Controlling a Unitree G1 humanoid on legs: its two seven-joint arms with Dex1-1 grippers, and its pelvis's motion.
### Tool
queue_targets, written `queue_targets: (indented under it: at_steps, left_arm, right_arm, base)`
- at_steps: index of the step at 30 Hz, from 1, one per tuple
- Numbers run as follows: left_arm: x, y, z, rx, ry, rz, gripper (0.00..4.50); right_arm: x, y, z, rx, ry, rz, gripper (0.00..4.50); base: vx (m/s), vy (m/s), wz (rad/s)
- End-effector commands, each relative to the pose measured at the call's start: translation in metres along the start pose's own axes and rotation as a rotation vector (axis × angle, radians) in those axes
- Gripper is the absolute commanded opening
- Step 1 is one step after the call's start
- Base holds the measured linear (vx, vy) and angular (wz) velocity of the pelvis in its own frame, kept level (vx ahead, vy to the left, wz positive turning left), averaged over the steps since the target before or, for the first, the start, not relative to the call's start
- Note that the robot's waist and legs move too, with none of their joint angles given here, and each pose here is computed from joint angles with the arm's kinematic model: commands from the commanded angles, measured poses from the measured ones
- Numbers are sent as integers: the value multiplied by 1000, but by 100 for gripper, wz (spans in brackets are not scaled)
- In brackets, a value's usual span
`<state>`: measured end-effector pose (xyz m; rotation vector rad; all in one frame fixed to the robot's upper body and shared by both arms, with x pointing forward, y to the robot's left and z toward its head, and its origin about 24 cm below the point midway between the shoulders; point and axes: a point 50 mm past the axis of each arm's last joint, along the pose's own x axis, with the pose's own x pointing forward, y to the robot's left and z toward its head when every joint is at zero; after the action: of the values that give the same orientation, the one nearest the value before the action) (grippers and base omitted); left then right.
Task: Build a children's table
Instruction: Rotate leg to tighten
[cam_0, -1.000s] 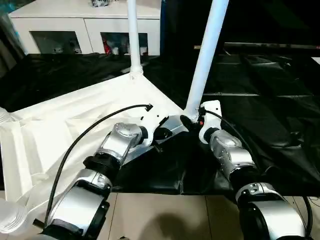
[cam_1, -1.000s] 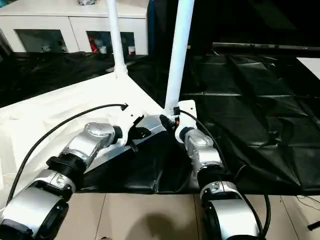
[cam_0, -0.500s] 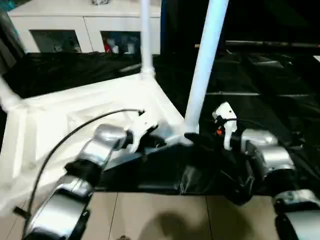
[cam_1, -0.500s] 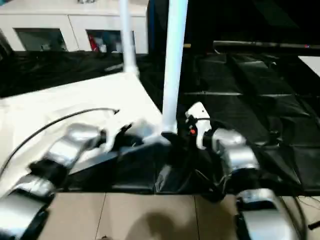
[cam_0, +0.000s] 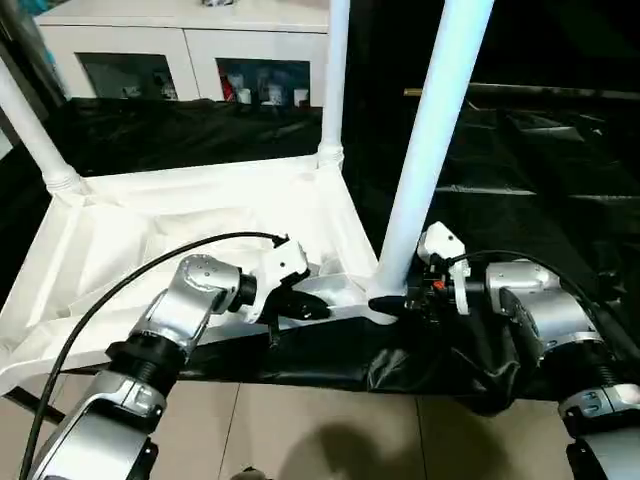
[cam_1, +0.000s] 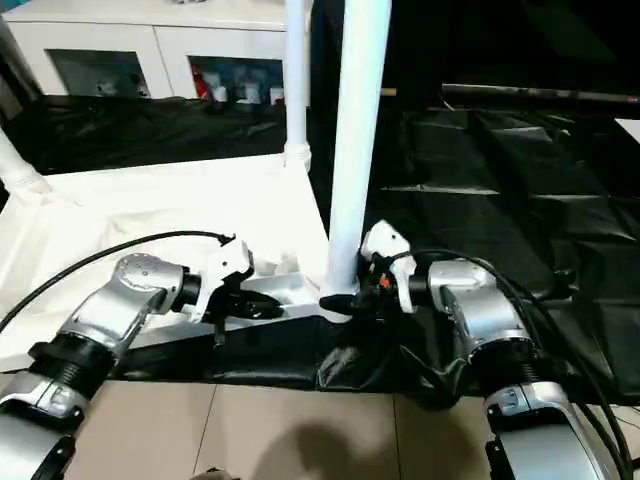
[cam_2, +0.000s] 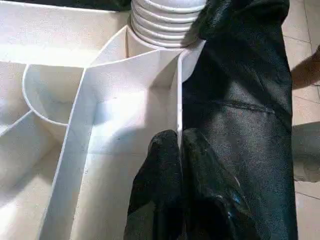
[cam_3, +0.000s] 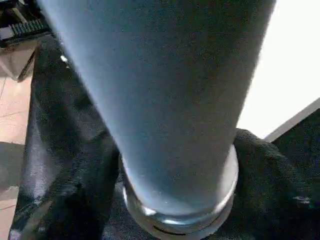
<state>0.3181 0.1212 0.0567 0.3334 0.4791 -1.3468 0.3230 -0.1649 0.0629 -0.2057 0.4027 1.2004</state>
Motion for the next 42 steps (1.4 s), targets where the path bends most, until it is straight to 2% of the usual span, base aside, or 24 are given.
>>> queue_targets:
  at_steps: [1, 3, 7, 10, 12, 14, 17, 19, 22, 24, 26, 28, 29, 32, 34, 36, 37, 40, 42]
  left_arm:
    - [1, -2, 3, 13, -4, -18, 0]
    - [1, -2, 3, 13, -3, -16, 0]
    - [1, -2, 2, 7, 1, -5, 0]
    - [4, 6, 3, -35, -5, 84, 0]
    - [9, 15, 6, -78, -18, 197, 0]
    - [17, 26, 9, -137, -15, 346, 0]
    - [25, 31, 13, -184, -11, 432, 0]
    - [34, 34, 18, -202, -1, 485, 0]
    - [47, 33, 26, -193, 7, 515, 0]
    - [51, 32, 28, -179, 10, 509, 0]
    - [52, 32, 30, -166, 5, 495, 0]
    - [51, 32, 30, -153, 8, 488, 0]
    - [51, 33, 29, -147, 12, 487, 0]
    - [50, 32, 27, -131, 16, 471, 0]
    - [45, 32, 23, -97, 22, 427, 0]
    - [42, 32, 21, -96, 31, 410, 0]
    - [36, 30, 16, -81, 46, 359, 0]
    - [31, 29, 13, -71, 57, 313, 0]
    - [24, 23, 11, -20, 46, 200, 0]
  right_arm:
    - [1, -1, 1, 0, 7, 7, 303]
    - [1, -1, 1, 4, 3, 10, 284]
    - [1, 1, -2, 10, 7, 20, 277]
    - [6, -4, -8, 65, -8, -92, 275]
    - [13, -13, -16, 142, -9, -283, 275]
    - [25, -19, -28, 305, -28, -510, 274]
    - [35, -19, -34, 424, -45, -638, 274]
    - [47, -17, -36, 476, -39, -738, 274]
    - [68, -13, -31, 531, -45, -826, 274]
    - [76, -12, -22, 496, -55, -825, 274]
    - [86, -9, -7, 418, -100, -758, 274]
    - [89, -8, 1, 358, -122, -714, 330]
    - [89, -8, 4, 330, -128, -701, 344]
    - [88, -8, 8, 290, -138, -673, 346]
    - [77, -13, 14, 225, -157, -607, 383]
    - [71, -15, 16, 197, -161, -574, 383]
    - [58, -17, 18, 134, -160, -497, 383]
    - [46, -18, 20, 96, -158, -421, 383]
    - [29, -19, 21, 45, -150, -340, 383]
  base:
    - [0, 0, 0]
    - [0, 0, 0]
    - [0, 0, 0]
    - [0, 0, 0]
    - [0, 0, 0]
    - [0, 0, 0]
    - [0, 0, 0]
    - [0, 0, 0]
    - [0, 0, 0]
    - [0, 0, 0]
    - [0, 0, 0]
    - [0, 0, 0]
    - [0, 0, 0]
    - [0, 0, 0]
    - [0, 0, 0]
    - [0, 0, 0]
    - [0, 0, 0]
    - [0, 0, 0]
    - [0, 0, 0]
